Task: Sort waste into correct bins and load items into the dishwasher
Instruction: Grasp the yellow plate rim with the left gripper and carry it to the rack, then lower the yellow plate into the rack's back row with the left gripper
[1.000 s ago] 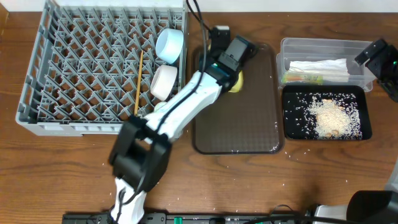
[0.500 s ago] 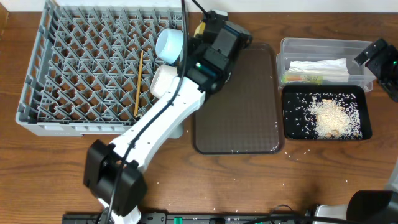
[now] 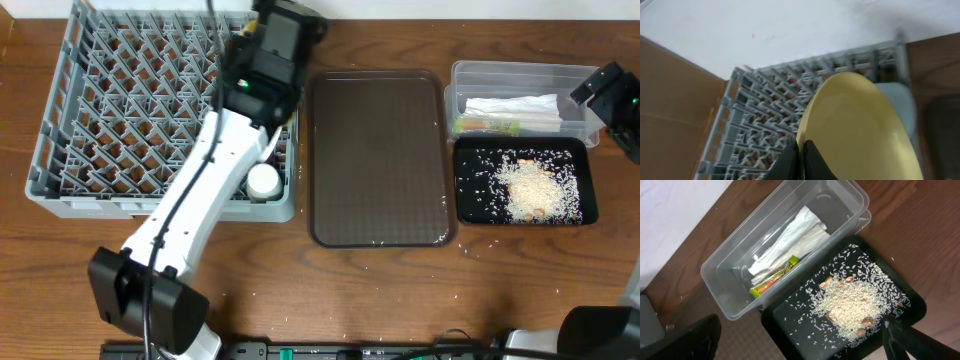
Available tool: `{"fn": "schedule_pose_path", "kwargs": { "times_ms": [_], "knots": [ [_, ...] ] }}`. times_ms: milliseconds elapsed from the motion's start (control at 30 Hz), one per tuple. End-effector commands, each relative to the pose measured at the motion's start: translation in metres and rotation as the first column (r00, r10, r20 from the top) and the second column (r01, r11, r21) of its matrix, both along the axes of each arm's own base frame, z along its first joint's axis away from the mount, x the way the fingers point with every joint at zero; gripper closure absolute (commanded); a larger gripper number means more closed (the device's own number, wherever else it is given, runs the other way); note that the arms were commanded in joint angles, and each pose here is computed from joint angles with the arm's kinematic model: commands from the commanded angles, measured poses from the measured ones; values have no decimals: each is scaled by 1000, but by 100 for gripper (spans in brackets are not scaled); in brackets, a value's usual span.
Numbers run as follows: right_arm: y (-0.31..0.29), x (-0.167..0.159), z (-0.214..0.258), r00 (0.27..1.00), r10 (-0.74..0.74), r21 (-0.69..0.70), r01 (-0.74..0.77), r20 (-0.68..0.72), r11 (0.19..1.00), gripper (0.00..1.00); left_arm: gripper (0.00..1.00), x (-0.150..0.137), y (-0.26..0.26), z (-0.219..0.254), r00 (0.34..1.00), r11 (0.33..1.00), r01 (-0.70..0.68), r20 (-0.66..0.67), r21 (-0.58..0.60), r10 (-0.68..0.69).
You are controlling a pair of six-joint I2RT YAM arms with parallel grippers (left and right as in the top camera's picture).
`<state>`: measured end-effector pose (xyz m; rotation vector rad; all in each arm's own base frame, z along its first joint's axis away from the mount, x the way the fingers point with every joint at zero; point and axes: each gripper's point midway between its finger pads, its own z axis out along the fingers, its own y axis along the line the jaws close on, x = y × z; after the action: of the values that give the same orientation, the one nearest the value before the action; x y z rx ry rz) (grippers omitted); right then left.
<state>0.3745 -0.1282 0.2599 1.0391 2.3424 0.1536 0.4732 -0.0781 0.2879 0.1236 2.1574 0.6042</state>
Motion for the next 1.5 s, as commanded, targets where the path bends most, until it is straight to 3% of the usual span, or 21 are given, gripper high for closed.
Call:
{"fn": "schedule_pose_path", "kwargs": {
  "times_ms": [0, 300, 600, 733, 933, 1200, 1467],
  "knots": [
    [-1, 0, -1, 1000, -15, 7, 15, -2, 1000, 1, 93, 2, 25, 4, 1000, 1000, 6, -20, -10, -7],
    [-1, 0, -1, 1000, -15, 7, 15, -2, 1000, 1, 93, 13, 65, -11, 997, 983, 35, -65, -178, -47],
    [-1, 0, -1, 1000, -15, 7, 15, -2, 1000, 1, 89, 0, 68, -33, 986, 954, 17, -152, -298, -65],
    [-1, 0, -1, 1000, -15, 7, 15, -2, 1000, 1, 59, -6, 56, -52, 973, 894, 3, -205, -448, -106],
    [-1, 0, -1, 1000, -15, 6, 15, -1, 1000, 1, 37, -5, 78, -78, 961, 813, -112, -270, -572, -57],
    [-1, 0, -1, 1000, -15, 7, 15, -2, 1000, 1, 36, -9, 106, -111, 932, 568, -281, -360, -773, -29],
    [-1, 0, -1, 1000, -15, 7, 15, -2, 1000, 1, 35, 5, 132, -161, 898, 505, -397, -437, -766, 43]
  ]
}}
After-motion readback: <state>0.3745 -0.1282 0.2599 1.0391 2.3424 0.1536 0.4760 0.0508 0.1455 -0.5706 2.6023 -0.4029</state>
